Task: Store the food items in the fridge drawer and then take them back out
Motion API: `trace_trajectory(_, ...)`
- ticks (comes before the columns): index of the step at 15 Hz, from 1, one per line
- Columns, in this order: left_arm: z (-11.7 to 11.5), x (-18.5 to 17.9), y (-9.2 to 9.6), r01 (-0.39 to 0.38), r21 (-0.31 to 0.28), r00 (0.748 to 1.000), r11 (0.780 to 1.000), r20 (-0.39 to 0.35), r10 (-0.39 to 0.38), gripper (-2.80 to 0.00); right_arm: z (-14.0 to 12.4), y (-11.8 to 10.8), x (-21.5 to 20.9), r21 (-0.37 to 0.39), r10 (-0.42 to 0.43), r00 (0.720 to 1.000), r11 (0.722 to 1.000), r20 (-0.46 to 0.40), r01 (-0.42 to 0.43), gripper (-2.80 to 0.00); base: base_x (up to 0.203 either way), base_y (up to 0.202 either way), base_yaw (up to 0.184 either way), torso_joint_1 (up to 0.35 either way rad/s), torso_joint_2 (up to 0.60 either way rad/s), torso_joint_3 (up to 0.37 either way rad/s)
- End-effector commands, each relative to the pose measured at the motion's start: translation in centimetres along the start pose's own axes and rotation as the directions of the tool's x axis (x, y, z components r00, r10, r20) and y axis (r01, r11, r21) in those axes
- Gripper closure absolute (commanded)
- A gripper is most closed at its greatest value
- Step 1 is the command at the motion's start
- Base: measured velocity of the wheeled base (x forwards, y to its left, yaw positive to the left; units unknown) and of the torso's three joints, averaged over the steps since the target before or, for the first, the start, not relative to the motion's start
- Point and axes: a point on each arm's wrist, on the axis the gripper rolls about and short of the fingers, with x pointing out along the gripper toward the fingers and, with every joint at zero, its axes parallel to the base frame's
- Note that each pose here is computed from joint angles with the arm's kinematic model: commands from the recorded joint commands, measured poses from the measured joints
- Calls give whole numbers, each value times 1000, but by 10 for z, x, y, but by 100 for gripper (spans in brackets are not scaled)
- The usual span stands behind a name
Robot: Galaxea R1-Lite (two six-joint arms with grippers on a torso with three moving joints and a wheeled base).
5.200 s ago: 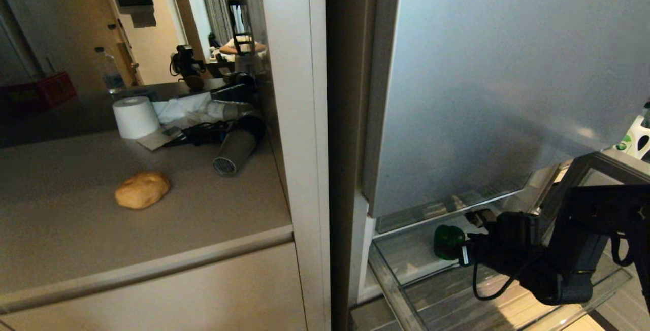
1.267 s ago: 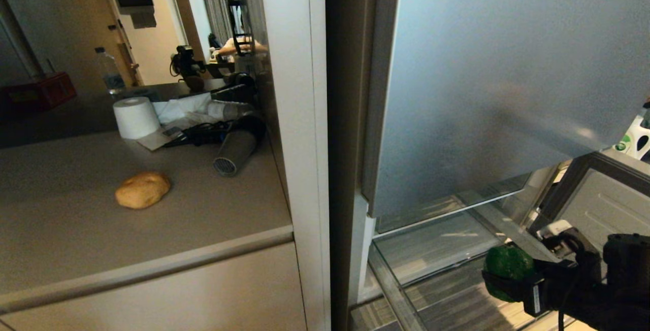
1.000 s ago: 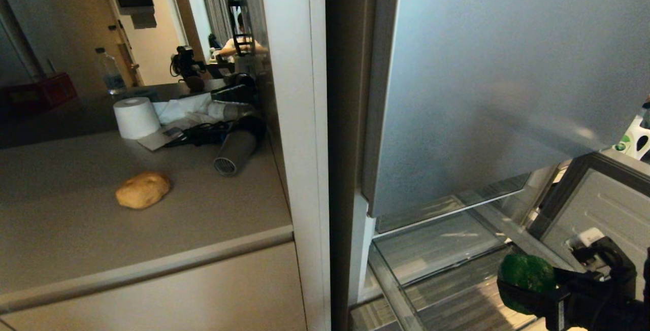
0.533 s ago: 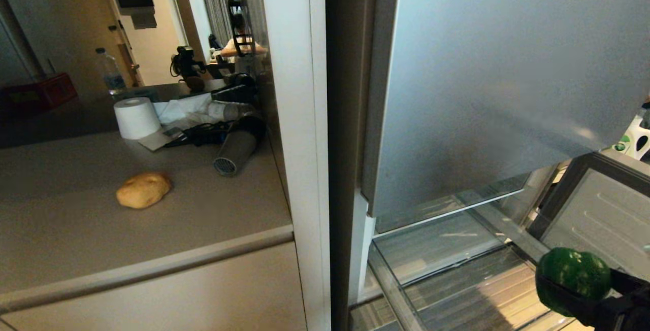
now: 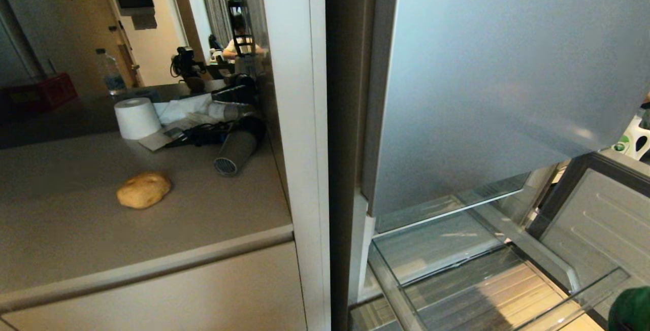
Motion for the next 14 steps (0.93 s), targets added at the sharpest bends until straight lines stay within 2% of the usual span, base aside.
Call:
trace_trajectory(1, -3, 1, 0, 1, 0, 1000, 1000, -11, -1, 0, -21, 1, -24, -27, -10, 1000, 1000, 12, 10, 0, 0, 0, 0, 0, 0, 0)
trace_trajectory(3, -3, 1, 0, 0, 0, 1000, 1000, -11, 0, 0, -31, 2, -33, -55, -8, 1000, 998, 26, 9, 0, 0, 0, 0, 0, 0, 0)
trace_trajectory(6, -3, 1, 0, 0, 0, 1000, 1000, -11, 0, 0, -41, 3, -40, -44, -4, 995, 999, 97, 8, 0, 0, 0, 0, 0, 0, 0)
trace_trajectory(10, -3, 1, 0, 0, 0, 1000, 1000, -11, 0, 0, -42, 3, -39, -25, -5, 995, 1000, 101, 7, 0, 0, 0, 0, 0, 0, 0)
trace_trajectory(14, -3, 1, 0, 1, 0, 1000, 1000, -11, -1, 0, -43, 4, -39, -49, 16, 995, 999, 97, -11, 0, 0, 0, 0, 0, 0, 0)
